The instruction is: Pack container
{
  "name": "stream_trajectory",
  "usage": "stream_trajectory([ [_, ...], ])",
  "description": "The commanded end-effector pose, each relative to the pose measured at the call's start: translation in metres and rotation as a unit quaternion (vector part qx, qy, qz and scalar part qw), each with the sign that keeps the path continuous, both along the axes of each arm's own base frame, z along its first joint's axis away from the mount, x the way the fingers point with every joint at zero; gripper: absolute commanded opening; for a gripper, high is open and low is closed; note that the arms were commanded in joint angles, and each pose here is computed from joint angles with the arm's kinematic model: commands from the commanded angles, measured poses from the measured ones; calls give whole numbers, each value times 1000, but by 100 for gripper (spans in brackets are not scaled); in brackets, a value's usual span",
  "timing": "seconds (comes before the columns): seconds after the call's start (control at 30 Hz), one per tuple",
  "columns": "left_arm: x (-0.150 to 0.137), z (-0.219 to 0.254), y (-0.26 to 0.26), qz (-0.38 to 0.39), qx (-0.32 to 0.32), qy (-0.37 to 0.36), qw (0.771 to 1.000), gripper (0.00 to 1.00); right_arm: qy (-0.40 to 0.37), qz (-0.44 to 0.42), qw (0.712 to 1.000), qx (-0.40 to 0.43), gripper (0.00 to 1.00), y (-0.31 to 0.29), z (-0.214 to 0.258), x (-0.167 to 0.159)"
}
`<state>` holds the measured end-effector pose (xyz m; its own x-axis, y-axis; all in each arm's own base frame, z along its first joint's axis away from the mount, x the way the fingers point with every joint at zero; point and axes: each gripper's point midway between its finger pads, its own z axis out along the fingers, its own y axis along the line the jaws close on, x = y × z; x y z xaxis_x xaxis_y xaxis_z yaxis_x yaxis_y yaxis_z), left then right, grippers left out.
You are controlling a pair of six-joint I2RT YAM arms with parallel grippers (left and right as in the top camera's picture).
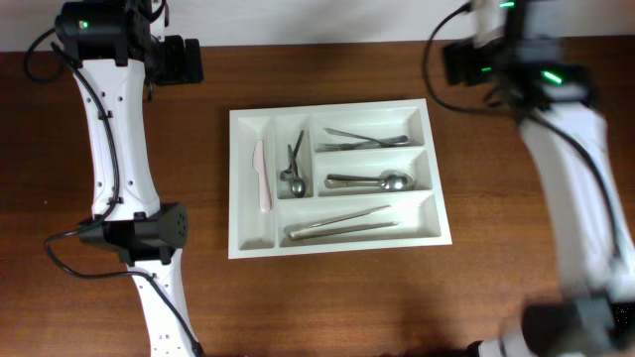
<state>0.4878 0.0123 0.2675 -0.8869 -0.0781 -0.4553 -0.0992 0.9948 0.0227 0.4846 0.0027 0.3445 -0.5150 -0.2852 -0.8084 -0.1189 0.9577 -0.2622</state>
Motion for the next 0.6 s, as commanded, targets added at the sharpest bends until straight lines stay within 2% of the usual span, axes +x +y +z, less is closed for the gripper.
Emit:
stream_trajectory([
  [0.0, -1, 7, 1, 6, 0, -10, 1000, 99, -123, 6, 992, 0, 98, 1, 108, -66],
  [0.07, -1, 7, 1, 6, 0, -10, 1000, 99, -166, 6, 986, 1, 99, 0, 141, -97],
  [0.1, -1, 7, 1, 6, 0, -10, 1000, 99, -201, 6, 979, 2, 99, -1, 166, -124],
  [0.23, -1, 7, 1, 6, 0, -10, 1000, 99, -277, 6, 961, 5, 99, -3, 215, -190],
  [0.4, -1, 7, 1, 6, 0, -10, 1000, 99, -352, 5, 936, 7, 99, -5, 251, -265],
  [0.43, -1, 7, 1, 6, 0, -10, 1000, 99, -375, 5, 927, 7, 99, -6, 258, -292],
  [0.57, -1, 7, 1, 6, 0, -10, 1000, 99, -409, 18, 912, 14, 99, -4, 255, -343],
])
